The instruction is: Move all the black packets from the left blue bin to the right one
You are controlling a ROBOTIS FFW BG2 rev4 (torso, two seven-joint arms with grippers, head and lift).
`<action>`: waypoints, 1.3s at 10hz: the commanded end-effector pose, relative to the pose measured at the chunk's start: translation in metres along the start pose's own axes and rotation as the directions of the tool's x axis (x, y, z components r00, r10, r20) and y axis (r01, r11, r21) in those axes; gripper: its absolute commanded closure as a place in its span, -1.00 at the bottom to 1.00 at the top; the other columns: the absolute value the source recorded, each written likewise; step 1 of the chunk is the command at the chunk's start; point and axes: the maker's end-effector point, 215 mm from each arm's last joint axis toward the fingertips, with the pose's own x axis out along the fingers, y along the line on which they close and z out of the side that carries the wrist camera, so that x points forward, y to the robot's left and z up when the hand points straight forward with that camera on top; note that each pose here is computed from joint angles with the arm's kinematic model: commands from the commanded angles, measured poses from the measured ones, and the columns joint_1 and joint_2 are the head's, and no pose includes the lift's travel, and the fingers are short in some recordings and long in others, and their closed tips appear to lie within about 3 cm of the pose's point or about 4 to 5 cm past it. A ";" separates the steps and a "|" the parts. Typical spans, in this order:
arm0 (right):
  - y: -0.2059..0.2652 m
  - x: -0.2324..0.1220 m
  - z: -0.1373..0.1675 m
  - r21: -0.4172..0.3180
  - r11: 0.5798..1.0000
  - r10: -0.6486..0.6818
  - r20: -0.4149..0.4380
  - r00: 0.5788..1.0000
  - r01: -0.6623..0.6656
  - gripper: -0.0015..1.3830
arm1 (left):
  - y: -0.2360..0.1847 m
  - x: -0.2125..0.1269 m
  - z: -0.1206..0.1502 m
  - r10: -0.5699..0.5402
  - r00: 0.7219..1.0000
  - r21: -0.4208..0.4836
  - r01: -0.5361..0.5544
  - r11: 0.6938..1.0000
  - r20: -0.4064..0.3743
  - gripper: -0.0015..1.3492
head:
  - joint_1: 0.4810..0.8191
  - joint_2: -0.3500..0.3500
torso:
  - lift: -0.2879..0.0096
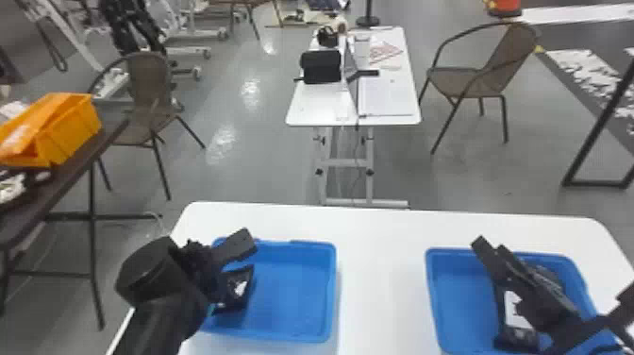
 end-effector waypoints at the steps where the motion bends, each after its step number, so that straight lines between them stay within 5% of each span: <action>1: -0.001 -0.002 -0.003 0.004 1.000 -0.002 -0.003 1.000 0.002 -0.53 | 0.006 -0.035 0.029 0.087 0.988 0.003 -0.088 0.996 0.129 0.80 | 0.27 0.31 | 0.94; 3: 0.000 -0.002 -0.004 0.005 1.000 0.001 -0.004 1.000 -0.001 -0.53 | -0.006 -0.061 0.068 0.099 0.965 0.040 -0.112 0.993 0.244 0.80 | 0.27 0.25 | 0.94; 4: 0.004 0.001 -0.001 0.004 1.000 0.013 -0.003 1.000 -0.013 -0.53 | -0.003 -0.088 0.106 0.152 0.926 0.079 -0.190 0.979 0.345 0.80 | 0.27 0.20 | 0.94; 6: 0.018 0.011 0.003 -0.009 0.997 0.071 -0.017 0.997 -0.071 -0.52 | 0.000 -0.129 0.188 0.160 0.786 0.064 -0.245 0.968 0.597 0.80 | 0.27 0.09 | 0.94; 8: 0.042 0.030 0.014 -0.035 0.989 0.144 -0.024 0.989 -0.145 -0.52 | -0.017 -0.129 0.252 0.028 0.670 0.066 -0.114 0.991 0.741 0.80 | 0.27 -0.07 | 0.94; 9: 0.051 0.040 0.020 -0.052 0.984 0.168 -0.029 0.985 -0.170 -0.51 | -0.030 -0.123 0.281 -0.048 0.638 0.106 -0.054 0.993 0.769 0.80 | 0.27 -0.14 | 0.94; 12: 0.073 0.074 0.040 -0.134 0.962 0.231 -0.057 0.971 -0.237 -0.52 | -0.080 -0.118 0.356 -0.262 0.597 0.297 0.042 0.954 0.758 0.80 | 0.27 -0.35 | 0.94; 13: 0.080 0.082 0.039 -0.141 0.957 0.245 -0.067 0.967 -0.253 -0.58 | -0.086 -0.118 0.363 -0.295 0.605 0.336 0.049 0.941 0.739 0.80 | 0.27 -0.41 | 0.94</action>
